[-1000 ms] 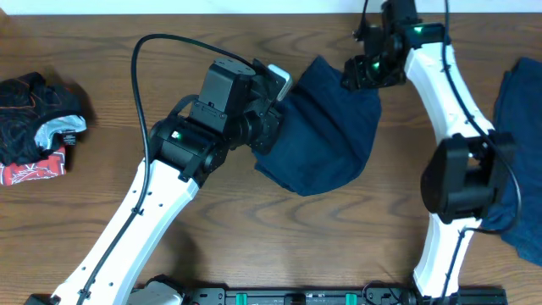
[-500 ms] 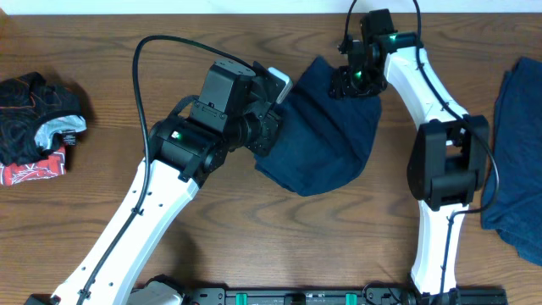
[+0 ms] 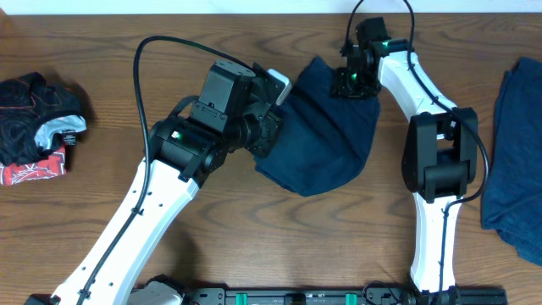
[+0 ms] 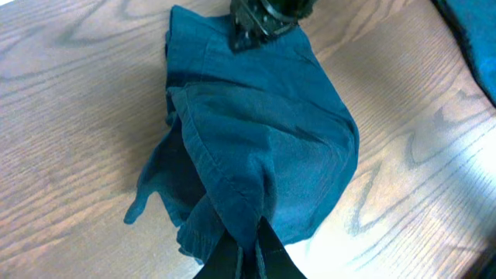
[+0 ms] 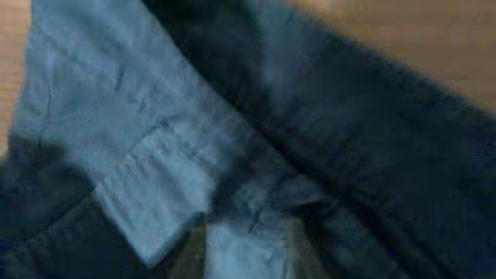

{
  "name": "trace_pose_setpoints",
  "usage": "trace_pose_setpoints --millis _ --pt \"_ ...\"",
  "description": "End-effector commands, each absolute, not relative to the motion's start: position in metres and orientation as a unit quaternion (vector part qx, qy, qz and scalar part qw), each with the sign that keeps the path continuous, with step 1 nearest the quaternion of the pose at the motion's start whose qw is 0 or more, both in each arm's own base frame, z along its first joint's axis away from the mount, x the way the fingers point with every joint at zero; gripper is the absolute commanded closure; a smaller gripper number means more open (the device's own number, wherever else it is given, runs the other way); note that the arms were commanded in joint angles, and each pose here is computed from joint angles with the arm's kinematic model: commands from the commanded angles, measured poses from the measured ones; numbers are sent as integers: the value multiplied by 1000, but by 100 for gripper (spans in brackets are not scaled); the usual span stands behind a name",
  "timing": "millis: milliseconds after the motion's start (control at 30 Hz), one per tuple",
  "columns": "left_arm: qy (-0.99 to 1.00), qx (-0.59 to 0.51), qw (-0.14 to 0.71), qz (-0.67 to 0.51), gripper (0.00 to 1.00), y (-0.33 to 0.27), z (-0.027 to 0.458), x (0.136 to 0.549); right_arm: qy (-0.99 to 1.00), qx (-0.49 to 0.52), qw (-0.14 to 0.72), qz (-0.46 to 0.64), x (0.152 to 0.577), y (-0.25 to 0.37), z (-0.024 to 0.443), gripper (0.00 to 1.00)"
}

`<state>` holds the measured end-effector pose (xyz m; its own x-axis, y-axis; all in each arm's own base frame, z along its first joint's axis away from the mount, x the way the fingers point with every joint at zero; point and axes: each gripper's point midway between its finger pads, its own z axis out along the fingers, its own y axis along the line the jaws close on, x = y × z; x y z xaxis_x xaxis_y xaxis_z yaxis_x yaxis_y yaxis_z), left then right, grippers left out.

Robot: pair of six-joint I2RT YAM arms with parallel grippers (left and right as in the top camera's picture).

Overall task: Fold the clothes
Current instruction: 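Lift the shorts with both grippers and stretch them apart leftward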

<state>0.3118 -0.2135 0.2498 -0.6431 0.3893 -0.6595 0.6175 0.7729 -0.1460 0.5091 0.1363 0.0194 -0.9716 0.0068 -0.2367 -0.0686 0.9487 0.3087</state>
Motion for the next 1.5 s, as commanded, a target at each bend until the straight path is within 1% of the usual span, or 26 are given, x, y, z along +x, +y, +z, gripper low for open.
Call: trace_pose_setpoints --millis 0,67,133,167,200,233,467,533,633,833,967,1067,1167,1233,1367,1467 --pt "887 282 320 -176 94 -208 257 309 979 20 126 162 516 137 20 87" --pt "889 282 314 -175 94 -207 256 307 978 28 129 164 519 138 20 88" --pt "890 282 312 -174 94 -206 255 306 978 28 129 164 518 138 20 84" --pt "890 282 312 -174 94 -206 255 306 978 28 129 164 518 138 20 84" --pt "890 282 312 -174 94 -206 255 306 978 28 128 163 518 137 20 89" --pt "890 282 313 -174 94 -206 255 307 978 28 129 162 519 137 20 98" --pt "890 282 314 -175 94 -207 255 307 978 43 138 154 524 131 21 99" --pt "890 282 314 -175 94 -207 255 307 976 46 150 153 528 128 28 99" --pt "889 282 315 -175 94 -207 256 307 971 56 183 144 539 115 56 99" --pt "887 282 320 -176 94 -208 258 309 949 87 279 118 548 64 160 99" --pt "887 283 321 -176 94 -208 258 309 927 111 344 103 535 29 233 99" --pt "885 284 324 -176 94 -208 259 310 915 123 371 102 517 14 272 99" --pt "883 282 334 -172 94 -208 262 315 910 146 376 91 495 0 295 99" --pt "884 273 348 -150 94 -203 263 323 912 157 372 80 482 -7 301 99" --pt "884 253 378 -108 94 -191 269 338 919 169 353 50 462 -16 301 99" --pt "883 227 404 -70 94 -175 276 354 922 163 348 44 458 -17 301 99"
